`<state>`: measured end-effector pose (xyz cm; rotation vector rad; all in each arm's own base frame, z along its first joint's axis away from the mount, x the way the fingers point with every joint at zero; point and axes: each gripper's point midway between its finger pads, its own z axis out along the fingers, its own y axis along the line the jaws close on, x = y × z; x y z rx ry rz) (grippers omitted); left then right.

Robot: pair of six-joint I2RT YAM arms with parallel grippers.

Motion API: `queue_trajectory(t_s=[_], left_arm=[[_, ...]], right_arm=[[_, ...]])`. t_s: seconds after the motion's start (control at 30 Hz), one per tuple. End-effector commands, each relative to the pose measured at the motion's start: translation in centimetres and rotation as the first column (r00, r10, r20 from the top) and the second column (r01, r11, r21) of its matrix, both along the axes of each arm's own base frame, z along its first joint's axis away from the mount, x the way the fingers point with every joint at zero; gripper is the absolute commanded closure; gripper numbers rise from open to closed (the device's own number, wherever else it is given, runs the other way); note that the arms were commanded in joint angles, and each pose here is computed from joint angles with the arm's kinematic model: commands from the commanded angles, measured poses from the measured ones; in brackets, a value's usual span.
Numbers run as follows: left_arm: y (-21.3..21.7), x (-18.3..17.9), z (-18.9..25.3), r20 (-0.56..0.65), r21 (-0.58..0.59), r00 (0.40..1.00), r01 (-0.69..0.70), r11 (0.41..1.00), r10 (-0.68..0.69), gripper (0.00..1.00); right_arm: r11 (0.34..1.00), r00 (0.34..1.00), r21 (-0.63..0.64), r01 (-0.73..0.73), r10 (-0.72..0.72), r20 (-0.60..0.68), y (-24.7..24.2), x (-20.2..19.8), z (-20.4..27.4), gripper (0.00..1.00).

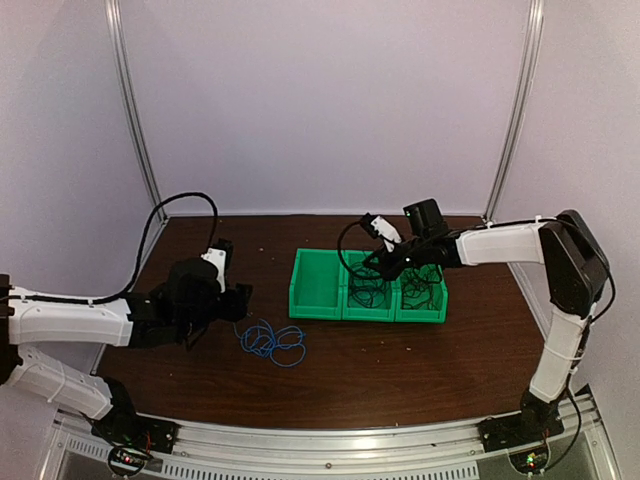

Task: Untangle the cables

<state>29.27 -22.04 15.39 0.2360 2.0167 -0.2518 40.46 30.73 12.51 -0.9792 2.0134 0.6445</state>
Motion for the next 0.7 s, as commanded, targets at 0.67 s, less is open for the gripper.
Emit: queue_trajectory(t_s=[0.67], left_arm=[[0.7,-0.3,0.8,0.042,-0.056,0.999,-0.009,0.998,0.012,0.39]], right_arm=[[0.972,0.995,-0.236,-0.016,-0.008,-0.102,0.9,-1.3,-5.8,1.0]])
